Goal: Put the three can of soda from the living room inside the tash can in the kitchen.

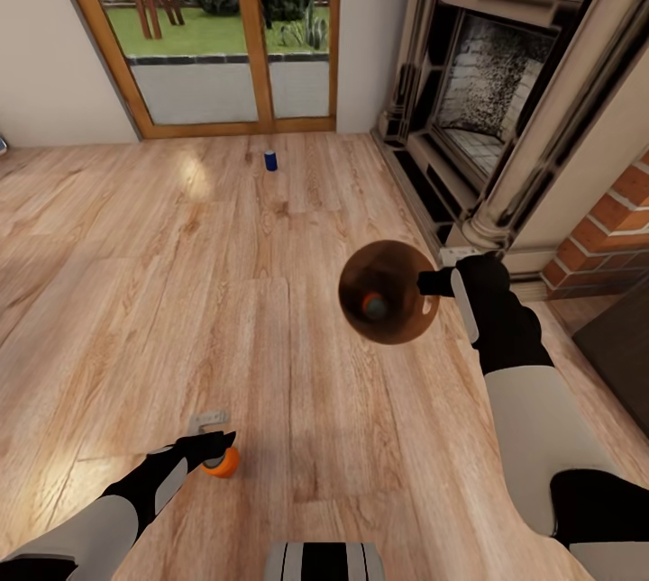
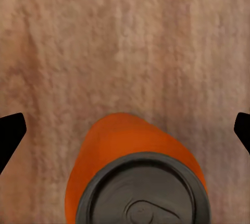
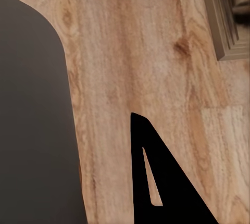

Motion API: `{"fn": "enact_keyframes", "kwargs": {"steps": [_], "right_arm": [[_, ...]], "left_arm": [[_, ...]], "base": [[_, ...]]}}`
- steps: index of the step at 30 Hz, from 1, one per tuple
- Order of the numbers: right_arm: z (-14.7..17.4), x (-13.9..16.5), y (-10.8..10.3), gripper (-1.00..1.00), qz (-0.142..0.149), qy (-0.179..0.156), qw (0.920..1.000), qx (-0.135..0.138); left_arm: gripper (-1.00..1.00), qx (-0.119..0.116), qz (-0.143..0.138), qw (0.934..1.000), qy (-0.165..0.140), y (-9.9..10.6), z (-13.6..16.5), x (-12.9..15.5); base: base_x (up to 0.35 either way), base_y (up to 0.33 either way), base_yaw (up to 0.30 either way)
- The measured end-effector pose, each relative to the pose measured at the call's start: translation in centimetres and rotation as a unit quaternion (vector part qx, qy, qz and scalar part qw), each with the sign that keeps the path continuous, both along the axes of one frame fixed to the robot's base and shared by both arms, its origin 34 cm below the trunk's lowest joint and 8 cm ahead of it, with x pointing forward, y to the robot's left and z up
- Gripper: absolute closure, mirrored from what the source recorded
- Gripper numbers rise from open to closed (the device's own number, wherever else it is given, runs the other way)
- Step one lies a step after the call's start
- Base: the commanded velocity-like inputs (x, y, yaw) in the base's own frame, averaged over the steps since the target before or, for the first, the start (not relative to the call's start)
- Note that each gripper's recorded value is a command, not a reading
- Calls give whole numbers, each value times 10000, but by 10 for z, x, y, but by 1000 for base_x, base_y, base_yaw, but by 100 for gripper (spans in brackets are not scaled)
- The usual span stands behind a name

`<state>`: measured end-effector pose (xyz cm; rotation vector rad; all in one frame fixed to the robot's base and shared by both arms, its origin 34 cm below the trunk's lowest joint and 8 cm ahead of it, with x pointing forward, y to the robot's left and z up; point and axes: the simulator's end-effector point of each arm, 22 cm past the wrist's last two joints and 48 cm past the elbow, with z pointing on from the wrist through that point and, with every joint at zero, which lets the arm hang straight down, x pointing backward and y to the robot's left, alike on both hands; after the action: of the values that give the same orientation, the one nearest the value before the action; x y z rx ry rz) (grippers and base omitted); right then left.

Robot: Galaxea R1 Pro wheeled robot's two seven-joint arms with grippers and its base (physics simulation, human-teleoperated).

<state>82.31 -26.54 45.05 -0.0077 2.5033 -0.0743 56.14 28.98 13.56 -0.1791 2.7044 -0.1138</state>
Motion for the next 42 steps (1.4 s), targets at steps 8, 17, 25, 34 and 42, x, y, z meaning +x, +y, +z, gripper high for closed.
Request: {"fn": "enact_keyframes", "kwargs": {"steps": [8, 17, 25, 34, 42], "right_arm": [[3, 2, 0, 100, 11, -25, 10000, -26], [-26, 0, 2, 100, 25, 161, 9999, -13], [-42, -2, 2, 100, 29, 269, 9996, -24], [-42, -2, 2, 100, 29, 273, 9996, -21], [-42, -2, 2, 100, 30, 274, 9996, -20]], "left_arm": [[-100, 3, -1, 10000, -2, 0, 0, 0], [-100, 12, -6, 9998, 194, 0, -19, -14], [-100, -38, -18, 9995, 298, -8, -29, -22], [-100, -59, -21, 9995, 296, -11, -29, -22], [100, -69, -17, 9996, 282, -12, -29, -22]], "base": [[0, 0, 0], [0, 0, 0], [0, 0, 0], [0, 0, 0], [0, 0, 0]]}}
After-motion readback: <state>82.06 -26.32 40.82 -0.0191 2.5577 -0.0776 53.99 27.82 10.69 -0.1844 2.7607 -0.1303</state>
